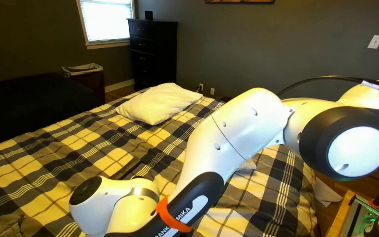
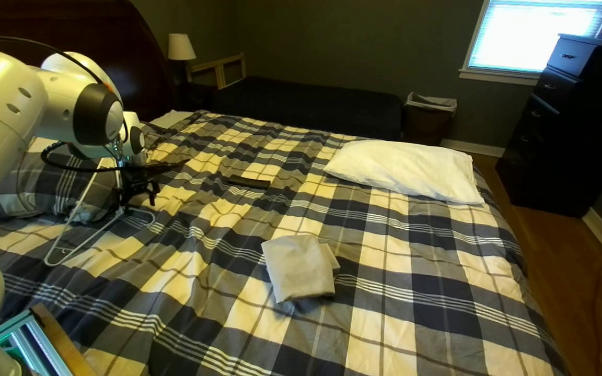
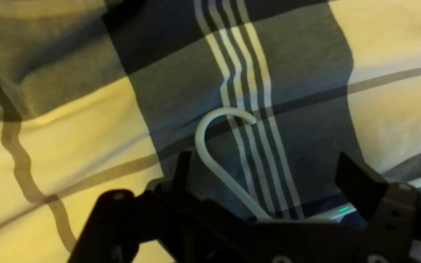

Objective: Put the hanger on the grey thing

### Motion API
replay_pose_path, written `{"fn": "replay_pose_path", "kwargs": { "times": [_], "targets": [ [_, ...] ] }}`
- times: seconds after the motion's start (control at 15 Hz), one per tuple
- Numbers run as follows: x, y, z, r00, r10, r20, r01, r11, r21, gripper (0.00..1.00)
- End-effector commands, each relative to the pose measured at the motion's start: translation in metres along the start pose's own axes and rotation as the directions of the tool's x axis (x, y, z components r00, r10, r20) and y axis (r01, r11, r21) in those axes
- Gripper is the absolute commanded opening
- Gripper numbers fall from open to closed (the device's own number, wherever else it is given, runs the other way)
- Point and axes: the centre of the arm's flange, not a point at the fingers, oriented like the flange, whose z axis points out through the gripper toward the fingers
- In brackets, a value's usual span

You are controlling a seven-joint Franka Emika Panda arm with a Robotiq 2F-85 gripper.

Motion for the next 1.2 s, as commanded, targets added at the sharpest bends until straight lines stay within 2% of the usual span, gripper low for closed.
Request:
{"fn": "replay_pose_path", "kwargs": {
  "times": [0.0, 0.07, 0.13, 0.53, 0.73, 0.93, 1.07, 1.13],
  "targets": [
    [0.023, 0.023, 0.015, 0.983, -0.185, -0.008, 0.184, 0.980, -0.077, 0.78],
    [0.026, 0.024, 0.019, 0.975, -0.222, -0.018, 0.220, 0.972, -0.084, 0.69],
    [0.027, 0.026, 0.021, 0.966, -0.255, -0.029, 0.252, 0.964, -0.088, 0.70],
    [0.025, 0.035, 0.027, 0.930, -0.362, -0.060, 0.356, 0.930, -0.093, 0.22],
    [0.018, 0.029, 0.008, 0.916, -0.390, -0.093, 0.380, 0.919, -0.101, 0.01],
    [0.006, 0.018, -0.022, 0.919, -0.372, -0.133, 0.356, 0.926, -0.130, 0.00],
    [-0.010, 0.004, -0.056, 0.942, -0.310, -0.132, 0.286, 0.942, -0.174, 0.02],
    [-0.022, -0.007, -0.077, 0.965, -0.233, -0.119, 0.203, 0.954, -0.219, 0.02]
  ]
}}
